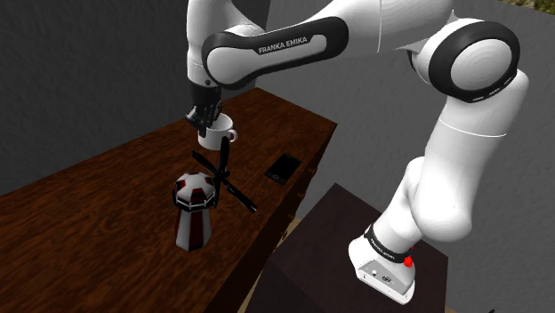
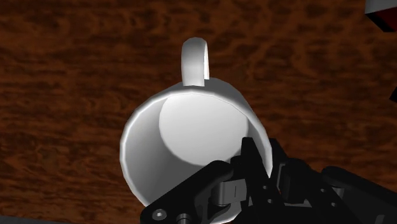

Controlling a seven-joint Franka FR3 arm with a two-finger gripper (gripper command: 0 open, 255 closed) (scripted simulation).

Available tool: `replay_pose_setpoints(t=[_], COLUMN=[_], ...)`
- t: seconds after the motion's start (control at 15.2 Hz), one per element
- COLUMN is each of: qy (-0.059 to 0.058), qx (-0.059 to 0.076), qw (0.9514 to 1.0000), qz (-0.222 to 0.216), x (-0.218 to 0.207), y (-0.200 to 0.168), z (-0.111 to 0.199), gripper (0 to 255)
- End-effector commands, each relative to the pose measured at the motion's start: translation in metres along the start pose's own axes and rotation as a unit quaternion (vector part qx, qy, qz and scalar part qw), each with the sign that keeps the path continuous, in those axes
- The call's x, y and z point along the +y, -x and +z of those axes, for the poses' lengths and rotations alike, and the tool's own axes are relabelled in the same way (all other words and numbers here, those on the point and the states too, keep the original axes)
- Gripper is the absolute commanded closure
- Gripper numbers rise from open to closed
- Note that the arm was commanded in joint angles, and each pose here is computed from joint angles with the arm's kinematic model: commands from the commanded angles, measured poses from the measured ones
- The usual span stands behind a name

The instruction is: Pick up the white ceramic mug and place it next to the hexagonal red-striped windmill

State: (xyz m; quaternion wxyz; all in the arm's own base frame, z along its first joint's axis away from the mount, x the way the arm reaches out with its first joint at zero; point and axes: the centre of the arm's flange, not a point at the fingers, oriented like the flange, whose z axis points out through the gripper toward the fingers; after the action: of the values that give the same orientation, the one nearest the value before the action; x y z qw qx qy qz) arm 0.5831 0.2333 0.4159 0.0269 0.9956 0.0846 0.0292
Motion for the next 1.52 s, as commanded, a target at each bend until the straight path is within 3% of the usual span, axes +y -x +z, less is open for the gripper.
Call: replay_pose_setpoints(t=[0.0,1.25,1.45], qy=[0.000,0.000,0.000], qx=[0.000,0.000,0.000], qw=[1.0000,1.0000,1.0000], qz=[0.000,0.000,0.000], x=[0.000,-0.006,-0.006], y=[0.001,0.007,0.007], z=[0.009,0.109,0.109], gripper=[255,255,255])
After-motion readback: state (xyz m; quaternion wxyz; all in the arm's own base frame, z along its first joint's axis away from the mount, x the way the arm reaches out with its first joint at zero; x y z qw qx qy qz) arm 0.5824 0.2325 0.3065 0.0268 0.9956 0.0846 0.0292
